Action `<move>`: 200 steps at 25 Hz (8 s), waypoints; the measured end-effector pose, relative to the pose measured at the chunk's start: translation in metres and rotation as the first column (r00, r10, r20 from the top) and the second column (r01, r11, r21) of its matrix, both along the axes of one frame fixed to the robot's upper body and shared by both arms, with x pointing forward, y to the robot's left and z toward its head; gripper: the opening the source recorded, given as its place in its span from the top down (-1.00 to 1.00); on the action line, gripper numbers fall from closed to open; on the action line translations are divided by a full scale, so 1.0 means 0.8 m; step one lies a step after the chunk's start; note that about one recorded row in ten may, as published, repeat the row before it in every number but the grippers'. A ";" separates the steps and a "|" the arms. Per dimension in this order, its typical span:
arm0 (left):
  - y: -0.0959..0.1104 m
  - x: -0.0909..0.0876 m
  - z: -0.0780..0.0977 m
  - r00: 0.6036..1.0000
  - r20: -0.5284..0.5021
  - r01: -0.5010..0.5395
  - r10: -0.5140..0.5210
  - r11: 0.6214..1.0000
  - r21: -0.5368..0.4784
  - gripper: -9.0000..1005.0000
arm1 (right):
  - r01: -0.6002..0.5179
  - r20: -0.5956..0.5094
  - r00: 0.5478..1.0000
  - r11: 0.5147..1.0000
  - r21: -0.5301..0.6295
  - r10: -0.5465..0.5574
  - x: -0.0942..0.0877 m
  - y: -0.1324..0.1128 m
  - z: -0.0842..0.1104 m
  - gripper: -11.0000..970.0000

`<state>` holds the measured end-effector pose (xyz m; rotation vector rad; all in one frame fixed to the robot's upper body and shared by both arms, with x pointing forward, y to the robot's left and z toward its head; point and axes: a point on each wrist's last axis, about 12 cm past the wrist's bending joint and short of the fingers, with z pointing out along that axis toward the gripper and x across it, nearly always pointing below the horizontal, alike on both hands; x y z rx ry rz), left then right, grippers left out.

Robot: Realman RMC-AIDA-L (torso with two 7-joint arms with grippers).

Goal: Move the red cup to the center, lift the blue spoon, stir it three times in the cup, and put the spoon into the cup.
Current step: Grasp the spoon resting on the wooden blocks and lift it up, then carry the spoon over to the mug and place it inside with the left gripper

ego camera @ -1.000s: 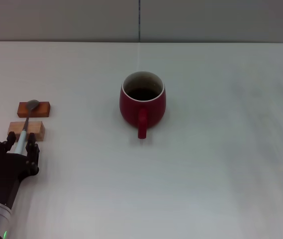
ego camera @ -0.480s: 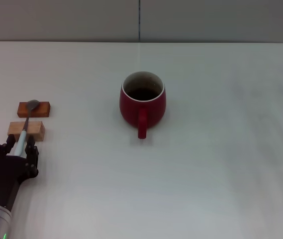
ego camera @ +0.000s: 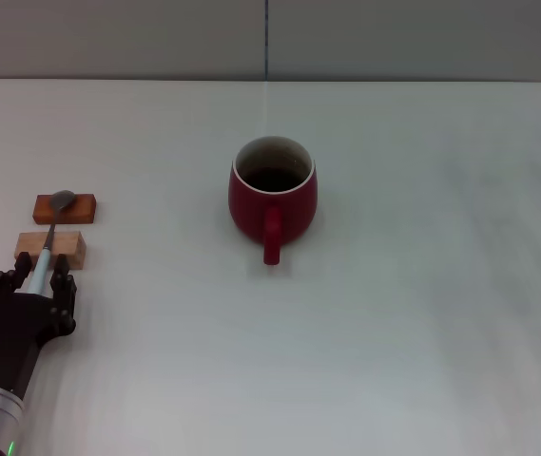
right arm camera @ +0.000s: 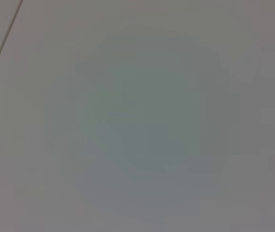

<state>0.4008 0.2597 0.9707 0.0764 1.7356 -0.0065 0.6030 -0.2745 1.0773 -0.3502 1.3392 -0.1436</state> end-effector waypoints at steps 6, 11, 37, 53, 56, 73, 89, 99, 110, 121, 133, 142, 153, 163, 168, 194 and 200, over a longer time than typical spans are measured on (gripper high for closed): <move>0.000 0.000 0.000 1.000 0.000 0.000 0.000 1.000 -0.001 0.28 | 0.001 0.003 1.000 1.000 -0.001 -0.001 -0.001 -0.001 0.000 0.97; -0.001 -0.001 0.000 1.000 -0.001 0.000 0.000 1.000 -0.002 0.32 | 0.001 0.003 1.000 1.000 -0.003 -0.001 -0.001 -0.001 0.000 0.97; -0.002 0.000 0.000 1.000 0.000 0.002 -0.002 1.000 -0.003 0.56 | -0.001 0.002 1.000 1.000 -0.005 0.001 -0.002 -0.002 -0.001 0.97; -0.001 -0.001 0.000 1.000 0.002 -0.002 0.002 1.000 -0.002 0.58 | -0.002 0.002 1.000 1.000 -0.001 0.002 -0.002 -0.001 -0.001 0.97; -0.001 -0.002 0.000 1.000 0.003 -0.003 0.003 1.000 -0.002 0.61 | -0.002 0.002 1.000 1.000 0.000 0.002 -0.003 0.000 -0.001 0.97; 0.001 0.000 0.006 0.999 0.045 0.026 -0.023 0.997 -0.069 0.65 | -0.003 0.001 1.000 1.000 0.003 0.003 -0.003 0.001 -0.002 0.97; 0.029 0.021 0.026 0.982 0.175 0.121 -0.071 0.947 -0.297 0.65 | -0.002 0.001 1.000 1.000 0.004 0.002 -0.003 0.001 -0.002 0.97; 0.071 0.046 0.049 0.953 0.251 0.263 -0.170 0.876 -0.405 0.65 | 0.006 -0.002 1.000 1.000 0.010 -0.006 -0.005 0.000 -0.004 0.97; 0.126 0.078 0.099 0.901 0.268 0.425 -0.340 0.813 -0.398 0.65 | 0.011 -0.004 1.000 1.000 0.015 -0.011 -0.006 0.000 -0.005 0.97; 0.148 0.109 0.159 0.839 0.255 0.544 -0.481 0.762 -0.350 0.65 | 0.009 -0.005 1.000 1.000 0.026 -0.009 -0.008 0.003 -0.006 0.97; 0.148 0.134 0.246 0.729 0.276 0.680 -0.627 0.712 -0.177 0.65 | 0.009 -0.003 1.000 1.000 0.030 -0.009 -0.008 0.003 -0.006 0.97; 0.125 0.155 0.296 0.669 0.169 0.735 -0.724 0.678 -0.001 0.65 | 0.014 -0.005 1.000 0.999 0.033 -0.013 -0.009 0.002 -0.007 0.97; 0.095 0.174 0.327 0.621 -0.037 0.775 -0.783 0.607 0.175 0.65 | 0.030 -0.014 0.999 0.998 0.046 -0.030 -0.015 -0.001 -0.012 0.97; 0.073 0.169 0.325 0.525 -0.200 0.848 -0.828 0.488 0.204 0.65 | 0.039 -0.020 0.999 0.998 0.049 -0.038 -0.018 -0.003 -0.015 0.97; 0.057 0.169 0.321 0.476 -0.273 0.878 -0.836 0.435 0.198 0.65 | 0.048 -0.022 0.999 0.997 0.054 -0.047 -0.019 -0.005 -0.016 0.97; -0.044 0.216 0.320 0.412 -0.551 0.905 -0.726 0.255 0.341 0.65 | 0.040 -0.033 0.999 0.997 0.061 -0.038 -0.027 -0.003 -0.022 0.97; -0.053 0.222 0.323 0.413 -0.586 0.902 -0.698 0.225 0.368 0.65 | 0.041 -0.032 0.999 0.997 0.061 -0.039 -0.028 -0.003 -0.022 0.97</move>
